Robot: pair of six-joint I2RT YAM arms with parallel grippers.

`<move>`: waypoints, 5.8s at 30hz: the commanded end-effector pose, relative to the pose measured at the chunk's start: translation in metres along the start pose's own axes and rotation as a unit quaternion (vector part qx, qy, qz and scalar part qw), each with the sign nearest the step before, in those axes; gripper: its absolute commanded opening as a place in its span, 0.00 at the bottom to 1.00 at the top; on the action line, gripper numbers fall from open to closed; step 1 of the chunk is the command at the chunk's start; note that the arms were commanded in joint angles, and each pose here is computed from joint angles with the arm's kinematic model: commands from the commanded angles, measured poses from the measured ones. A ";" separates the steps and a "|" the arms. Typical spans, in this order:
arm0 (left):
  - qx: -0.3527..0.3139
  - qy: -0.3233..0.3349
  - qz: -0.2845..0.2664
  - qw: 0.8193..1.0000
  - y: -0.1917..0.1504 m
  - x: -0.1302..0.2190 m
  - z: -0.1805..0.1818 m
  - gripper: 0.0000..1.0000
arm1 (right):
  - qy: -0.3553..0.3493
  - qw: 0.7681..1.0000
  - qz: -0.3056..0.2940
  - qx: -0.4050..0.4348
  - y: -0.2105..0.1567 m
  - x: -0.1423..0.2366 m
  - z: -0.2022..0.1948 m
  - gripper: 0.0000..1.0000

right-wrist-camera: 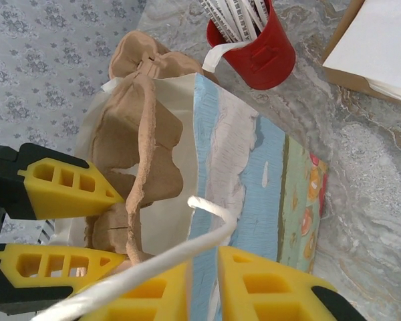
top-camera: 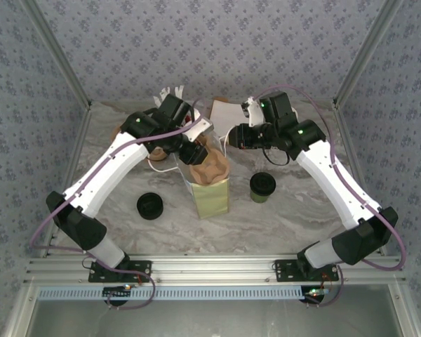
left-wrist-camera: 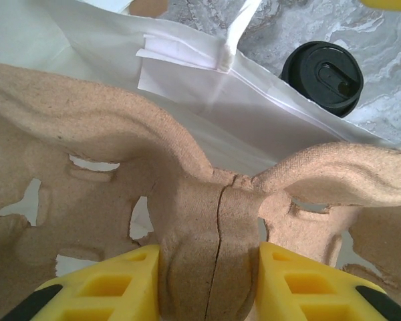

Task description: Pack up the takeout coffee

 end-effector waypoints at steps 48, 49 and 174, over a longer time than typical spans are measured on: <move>-0.102 -0.009 0.056 0.993 -0.008 0.006 -0.009 0.37 | -0.040 0.995 0.001 -0.086 -0.009 -0.011 -0.013 0.10; -0.104 -0.009 0.057 0.993 -0.008 0.007 -0.009 0.38 | -0.037 0.996 0.004 -0.086 -0.009 -0.012 -0.013 0.09; -0.256 0.002 0.247 0.935 -0.091 -0.110 0.003 0.36 | -0.002 0.992 -0.053 -0.117 0.004 0.020 -0.010 0.19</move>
Point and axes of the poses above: each hand's point on the last joint's axis, 136 mm out from that joint toward the fingers, its own x axis back along the fingers, its own z axis along the line the jaws close on, y = z × x, the point moved 1 cm from there along x, back along the fingers, and after that the axes turned 4 degrees about x, right-handed, at the moved point
